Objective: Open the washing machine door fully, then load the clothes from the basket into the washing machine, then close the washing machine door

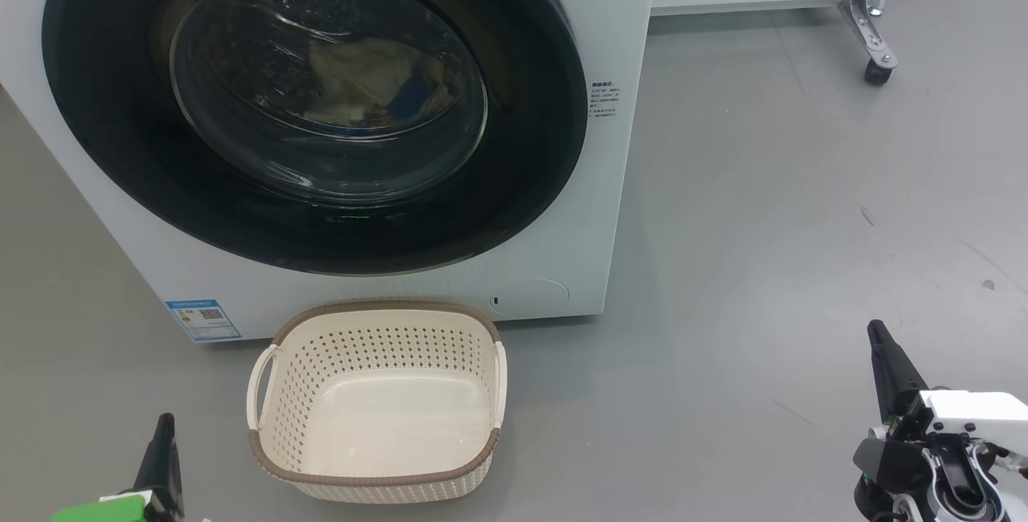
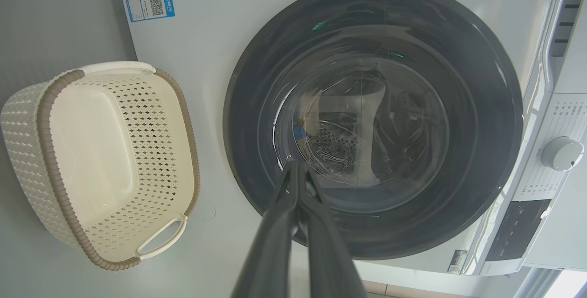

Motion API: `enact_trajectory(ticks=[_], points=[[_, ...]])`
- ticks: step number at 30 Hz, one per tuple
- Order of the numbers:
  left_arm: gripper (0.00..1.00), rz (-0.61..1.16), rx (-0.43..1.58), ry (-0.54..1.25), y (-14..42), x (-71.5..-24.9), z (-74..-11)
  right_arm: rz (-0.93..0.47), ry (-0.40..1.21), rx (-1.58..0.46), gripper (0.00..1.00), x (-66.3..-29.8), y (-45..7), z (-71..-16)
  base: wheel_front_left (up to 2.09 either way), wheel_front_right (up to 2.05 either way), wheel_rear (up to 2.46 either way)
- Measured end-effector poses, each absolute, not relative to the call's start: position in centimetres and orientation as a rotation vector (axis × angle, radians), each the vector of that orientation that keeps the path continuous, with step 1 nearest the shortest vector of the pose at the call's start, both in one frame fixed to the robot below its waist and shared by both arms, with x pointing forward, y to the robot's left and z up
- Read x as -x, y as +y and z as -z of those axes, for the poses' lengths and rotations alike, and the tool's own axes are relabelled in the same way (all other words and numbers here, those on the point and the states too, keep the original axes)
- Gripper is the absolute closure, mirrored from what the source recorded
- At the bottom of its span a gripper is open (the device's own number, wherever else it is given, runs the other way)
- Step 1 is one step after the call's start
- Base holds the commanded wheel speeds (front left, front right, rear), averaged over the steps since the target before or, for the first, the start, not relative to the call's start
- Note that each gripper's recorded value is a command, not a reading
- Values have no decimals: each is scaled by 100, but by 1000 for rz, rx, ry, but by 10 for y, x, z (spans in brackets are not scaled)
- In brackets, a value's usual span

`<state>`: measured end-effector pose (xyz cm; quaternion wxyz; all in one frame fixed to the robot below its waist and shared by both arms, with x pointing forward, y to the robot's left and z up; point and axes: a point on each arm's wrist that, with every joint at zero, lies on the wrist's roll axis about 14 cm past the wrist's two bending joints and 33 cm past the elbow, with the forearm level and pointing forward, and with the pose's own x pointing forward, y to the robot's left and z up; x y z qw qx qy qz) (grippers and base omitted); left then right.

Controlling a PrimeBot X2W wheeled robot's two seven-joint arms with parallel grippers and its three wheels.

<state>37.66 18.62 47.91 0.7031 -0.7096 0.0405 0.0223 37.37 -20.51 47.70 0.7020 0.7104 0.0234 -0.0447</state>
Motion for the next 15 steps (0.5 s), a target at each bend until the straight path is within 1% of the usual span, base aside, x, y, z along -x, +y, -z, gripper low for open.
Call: enact_trajectory(ticks=[15], points=[[100, -50, 1579, 89, 186, -377, -479, 99, 51, -1582, 100, -374, -205, -477, 0, 0, 0]])
